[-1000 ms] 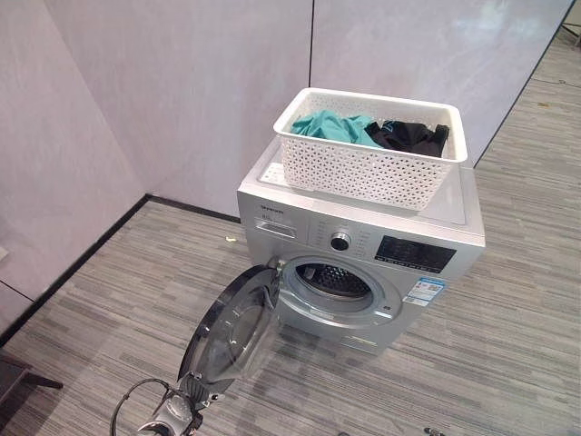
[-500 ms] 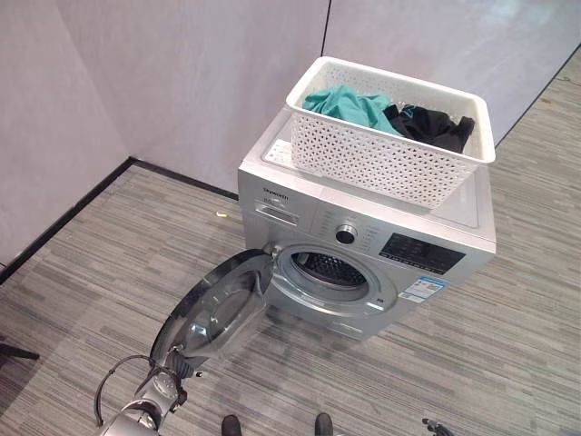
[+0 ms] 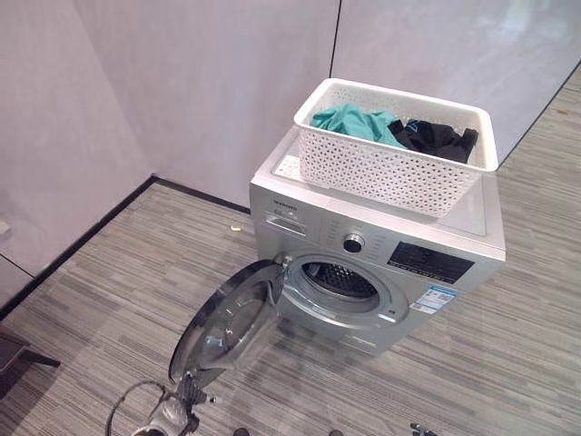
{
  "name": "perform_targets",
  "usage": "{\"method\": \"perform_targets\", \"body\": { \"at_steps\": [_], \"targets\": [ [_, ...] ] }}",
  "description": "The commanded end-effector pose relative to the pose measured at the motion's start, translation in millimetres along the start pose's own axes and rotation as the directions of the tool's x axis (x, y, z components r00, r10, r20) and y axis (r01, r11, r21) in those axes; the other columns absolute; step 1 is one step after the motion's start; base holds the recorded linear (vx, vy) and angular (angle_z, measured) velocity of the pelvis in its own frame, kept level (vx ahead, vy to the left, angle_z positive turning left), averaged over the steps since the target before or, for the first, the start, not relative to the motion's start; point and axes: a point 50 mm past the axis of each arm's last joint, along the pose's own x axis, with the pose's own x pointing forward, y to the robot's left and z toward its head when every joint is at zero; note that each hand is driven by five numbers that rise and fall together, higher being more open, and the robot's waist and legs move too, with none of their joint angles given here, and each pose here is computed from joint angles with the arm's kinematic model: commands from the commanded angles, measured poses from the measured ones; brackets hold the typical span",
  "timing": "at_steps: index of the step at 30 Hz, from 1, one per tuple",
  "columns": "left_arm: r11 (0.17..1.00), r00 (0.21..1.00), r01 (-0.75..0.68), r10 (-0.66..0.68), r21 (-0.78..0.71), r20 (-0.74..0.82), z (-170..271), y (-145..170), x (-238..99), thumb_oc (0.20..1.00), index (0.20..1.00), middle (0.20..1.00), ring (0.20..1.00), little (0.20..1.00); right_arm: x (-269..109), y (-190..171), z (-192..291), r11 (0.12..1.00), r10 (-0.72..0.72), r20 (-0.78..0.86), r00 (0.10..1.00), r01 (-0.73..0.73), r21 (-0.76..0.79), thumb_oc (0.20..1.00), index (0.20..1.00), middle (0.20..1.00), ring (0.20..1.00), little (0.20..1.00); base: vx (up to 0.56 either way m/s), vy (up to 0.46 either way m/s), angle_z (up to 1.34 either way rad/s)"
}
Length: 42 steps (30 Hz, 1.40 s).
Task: Grab the laundry basket,head to the washer,open it,put in the laundry and shut it.
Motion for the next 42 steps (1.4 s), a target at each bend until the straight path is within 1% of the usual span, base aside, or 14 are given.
{"method": "perform_targets", "body": {
  "at_steps": [1, 5, 10, 16, 17, 20, 22, 26, 29, 33, 35, 38, 41, 42],
  "targets": [
    [0.997, 0.999, -0.035, 0.035, -0.063, -0.002, 11, 15, 5, 1.0, 1.0, 1.0, 1.0, 1.0, 2, 0, 7, 1.0, -0.006, 0.01, 1.0, 0.006, 0.02, 1.0, 1.0, 1.0, 1.0, 1.0, 0.06, 0.076, 0.08],
    [0.997, 1.0, -0.023, 0.023, -0.07, 0.003, 12, 13, 5, 1.0, 1.0, 1.0, 1.0, 1.0, 4, 0, 13, 1.0, -0.009, 0.017, 1.0, 0.009, 0.001, 1.0, 1.0, 1.0, 1.0, 1.0, 0.05, 0.088, 0.09],
    [0.996, 0.999, -0.045, 0.048, -0.081, 0.026, 21, 21, 7, 1.0, 1.0, 1.0, 1.0, 1.0, 5, 0, 22, 0.999, -0.005, 0.041, 0.999, 0.007, -0.035, 1.0, 1.0, 1.0, 1.0, 1.0, 0.03, 0.089, -0.03],
    [0.988, 0.988, -0.13, 0.137, -0.086, 0.077, 44, 50, 11, 1.0, 1.0, 1.0, 1.0, 1.0, 6, 0, 28, 0.995, 0.004, 0.055, 0.998, 0.002, -0.1, 1.0, 1.0, 1.0, 1.0, 1.0, -0.01, 0.093, -0.26],
    [0.978, 0.98, -0.176, 0.184, -0.109, 0.074, 46, 62, 11, 1.0, 1.0, 1.0, 1.0, 1.0, 7, 2, 35, 0.993, 0.009, 0.073, 0.997, 0.0, -0.122, 1.0, 1.0, 1.0, 1.0, 1.0, -0.13, 0.05, -0.55],
    [0.97, 0.975, -0.207, 0.214, -0.126, 0.05, 41, 70, 10, 1.0, 1.0, 1.0, 1.0, 1.0, 8, 4, 40, 0.989, 0.018, 0.083, 0.996, -0.006, -0.148, 1.0, 1.0, 1.0, 1.0, 1.0, -0.08, 0.055, -1.01],
    [0.951, 0.964, -0.263, 0.265, -0.165, -0.007, 27, 84, 7, 1.0, 1.0, 1.0, 1.0, 1.0, 8, 9, 39, 0.985, 0.04, 0.082, 0.996, -0.025, -0.17, 1.0, 1.0, 1.0, 1.0, 1.0, 0.03, 0.091, -0.84],
    [0.927, 0.954, -0.301, 0.292, -0.222, -0.072, 10, 92, 4, 1.0, 1.0, 1.0, 1.0, 1.0, 7, 8, 35, 0.987, 0.04, 0.087, 0.995, -0.026, -0.159, 1.0, 1.0, 1.0, 1.0, 1.0, 0.04, -0.064, -0.25],
    [0.913, 0.955, -0.296, 0.282, -0.282, -0.09, 5, 88, 4, 1.0, 1.0, 1.0, 1.0, 1.0, 5, -2, 28, 0.99, 0.006, 0.062, 0.998, 0.003, -0.143, 1.0, 1.0, 1.0, 1.0, 1.0, 0.05, -0.125, 0.2],
    [0.918, 0.96, -0.278, 0.275, -0.283, -0.049, 14, 84, 5, 1.0, 1.0, 1.0, 1.0, 1.0, 4, -14, 22, 0.99, -0.031, 0.042, 0.999, 0.037, -0.135, 1.0, 1.0, 1.0, 1.0, 1.0, 0.01, -0.142, 0.21],
    [0.917, 0.959, -0.269, 0.282, -0.295, 0.0, 26, 83, 6, 1.0, 1.0, 1.0, 1.0, 1.0, 2, -26, 24, 0.991, -0.068, 0.053, 0.996, 0.073, -0.109, 1.0, 1.0, 1.0, 1.0, 1.0, -0.07, -0.233, 0.58],
    [0.929, 0.964, -0.237, 0.261, -0.283, 0.048, 40, 75, 8, 1.0, 1.0, 1.0, 1.0, 1.0, 1, -41, 37, 0.982, -0.108, 0.093, 0.99, 0.121, -0.146, 1.0, 1.0, 1.0, 1.0, 1.0, 0.0, -0.063, 0.14],
    [0.937, 0.965, -0.231, 0.254, -0.264, 0.059, 41, 71, 8, 1.0, 1.0, 1.0, 1.0, 1.0, 1, -45, 42, 0.98, -0.128, 0.113, 0.985, 0.143, -0.137, 1.0, 1.0, 1.0, 1.0, 1.0, 0.08, 0.052, 0.03],
    [0.938, 0.965, -0.23, 0.255, -0.26, 0.066, 41, 70, 8, 1.0, 1.0, 1.0, 1.0, 1.0, 1, -43, 55, 0.977, -0.115, 0.166, 0.979, 0.142, -0.157, 1.0, 1.0, 1.0, 1.0, 1.0, 0.2, 0.1, -0.03]
  ]
}}
